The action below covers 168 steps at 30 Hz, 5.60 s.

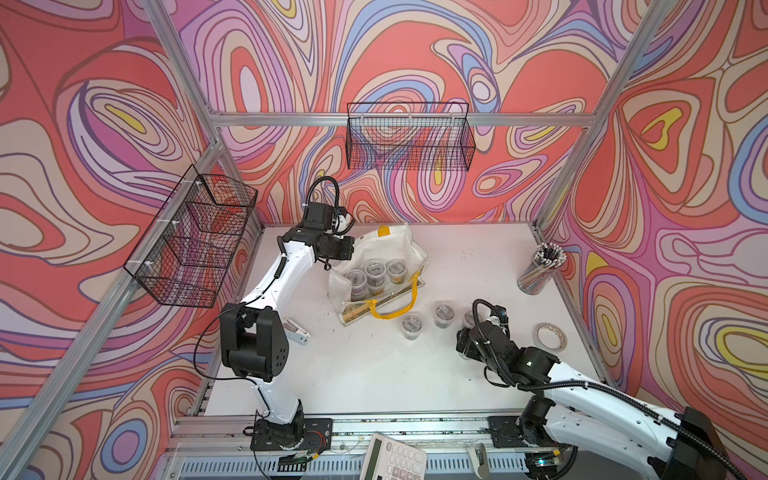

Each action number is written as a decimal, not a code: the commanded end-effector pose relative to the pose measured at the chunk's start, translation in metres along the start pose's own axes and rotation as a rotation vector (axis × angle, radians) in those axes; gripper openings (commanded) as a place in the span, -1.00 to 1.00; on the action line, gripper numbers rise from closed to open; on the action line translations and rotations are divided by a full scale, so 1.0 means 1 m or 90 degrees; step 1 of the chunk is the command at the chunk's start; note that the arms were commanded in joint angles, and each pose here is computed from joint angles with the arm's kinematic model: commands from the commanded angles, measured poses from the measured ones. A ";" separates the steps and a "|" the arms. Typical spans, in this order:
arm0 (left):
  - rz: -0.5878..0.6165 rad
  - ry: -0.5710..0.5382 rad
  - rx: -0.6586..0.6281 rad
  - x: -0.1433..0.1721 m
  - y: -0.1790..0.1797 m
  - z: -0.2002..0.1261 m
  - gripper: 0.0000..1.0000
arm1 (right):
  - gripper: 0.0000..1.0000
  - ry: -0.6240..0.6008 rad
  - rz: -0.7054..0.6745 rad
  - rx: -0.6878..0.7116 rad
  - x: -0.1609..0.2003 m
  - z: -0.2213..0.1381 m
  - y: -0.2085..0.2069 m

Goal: Take out the seed jars from the canvas bag
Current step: Place the seed jar at the center of the board, then pick up the seed jar from the canvas bag, then place the seed jar at the center of the board.

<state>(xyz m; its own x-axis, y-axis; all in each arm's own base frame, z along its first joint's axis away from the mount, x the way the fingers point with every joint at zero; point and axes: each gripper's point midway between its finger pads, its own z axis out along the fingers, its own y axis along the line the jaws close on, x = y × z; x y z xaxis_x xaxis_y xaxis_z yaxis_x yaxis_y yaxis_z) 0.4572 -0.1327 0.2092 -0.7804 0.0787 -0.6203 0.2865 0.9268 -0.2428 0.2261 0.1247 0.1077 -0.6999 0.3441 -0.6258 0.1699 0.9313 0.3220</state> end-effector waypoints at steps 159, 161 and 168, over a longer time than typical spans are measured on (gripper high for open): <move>-0.002 -0.042 0.005 -0.002 -0.008 -0.015 -1.00 | 0.14 -0.033 -0.133 -0.128 -0.055 -0.035 0.125; -0.002 -0.041 0.003 -0.002 -0.007 -0.015 -1.00 | 0.15 -0.027 -0.125 -0.142 -0.043 -0.030 0.124; -0.001 -0.042 0.003 -0.002 -0.007 -0.015 -1.00 | 0.15 -0.001 -0.122 -0.156 -0.009 -0.013 0.116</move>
<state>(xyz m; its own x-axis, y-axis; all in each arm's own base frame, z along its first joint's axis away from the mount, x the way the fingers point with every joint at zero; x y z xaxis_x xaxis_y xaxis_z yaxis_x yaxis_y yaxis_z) 0.4515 -0.1342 0.2162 -0.7582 0.0504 -0.6500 0.2806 0.9252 -0.2556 0.2423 0.2196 0.1536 -0.7218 0.0952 -0.6856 -0.1425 0.9488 0.2818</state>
